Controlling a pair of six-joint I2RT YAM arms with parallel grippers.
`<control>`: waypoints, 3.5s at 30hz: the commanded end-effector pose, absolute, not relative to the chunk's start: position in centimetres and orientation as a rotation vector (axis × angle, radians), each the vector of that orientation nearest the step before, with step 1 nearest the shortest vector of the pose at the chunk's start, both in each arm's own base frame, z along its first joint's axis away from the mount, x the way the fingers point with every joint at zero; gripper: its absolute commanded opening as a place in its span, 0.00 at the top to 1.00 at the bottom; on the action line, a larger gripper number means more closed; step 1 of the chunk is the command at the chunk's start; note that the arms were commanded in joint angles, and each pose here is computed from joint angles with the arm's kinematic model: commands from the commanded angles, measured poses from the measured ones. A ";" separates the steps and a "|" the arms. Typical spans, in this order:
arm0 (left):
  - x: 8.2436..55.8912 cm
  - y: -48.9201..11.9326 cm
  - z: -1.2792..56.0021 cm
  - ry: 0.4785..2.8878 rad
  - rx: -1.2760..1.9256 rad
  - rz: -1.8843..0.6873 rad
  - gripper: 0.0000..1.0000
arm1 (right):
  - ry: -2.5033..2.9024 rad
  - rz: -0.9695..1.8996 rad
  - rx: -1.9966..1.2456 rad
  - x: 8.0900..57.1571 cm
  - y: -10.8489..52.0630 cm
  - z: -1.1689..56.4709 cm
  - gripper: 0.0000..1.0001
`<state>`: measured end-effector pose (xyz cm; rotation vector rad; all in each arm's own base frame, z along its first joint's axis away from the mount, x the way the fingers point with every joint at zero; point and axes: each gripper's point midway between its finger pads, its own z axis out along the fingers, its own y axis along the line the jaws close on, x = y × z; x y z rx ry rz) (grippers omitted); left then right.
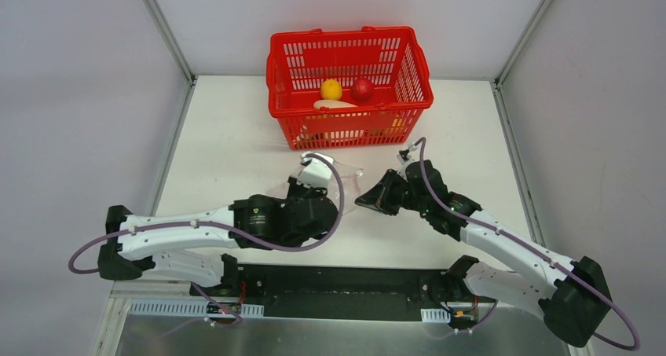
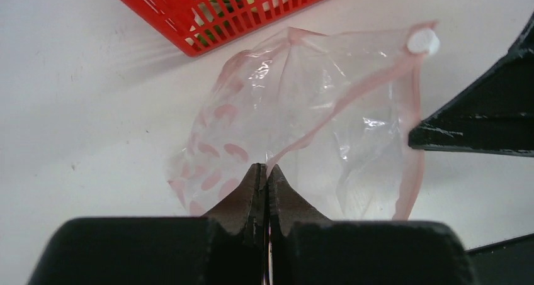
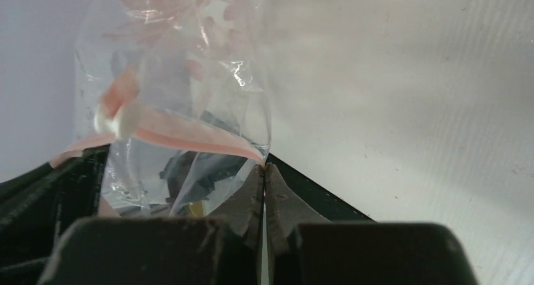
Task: Place the food in the zip-top bag and seal the zipper
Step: Open the zipper of the food storage bag at the center of the board, then move the bin to the center of the board, then pick up the fake vegetable from the bin.
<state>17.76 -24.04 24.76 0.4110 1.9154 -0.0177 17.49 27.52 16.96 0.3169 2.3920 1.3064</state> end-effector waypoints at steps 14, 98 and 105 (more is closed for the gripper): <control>17.9 -23.6 23.9 1.934 0.289 -0.085 1.00 | 2.282 1.490 0.036 15.6 28.9 22.8 0.75; 16.6 -17.2 22.5 2.028 0.328 -0.123 1.00 | 2.620 0.449 -0.569 43.2 17.2 11.7 0.04; 16.5 -17.9 22.0 2.046 0.338 -0.149 1.00 | 2.718 0.509 -0.564 43.2 18.3 7.9 0.02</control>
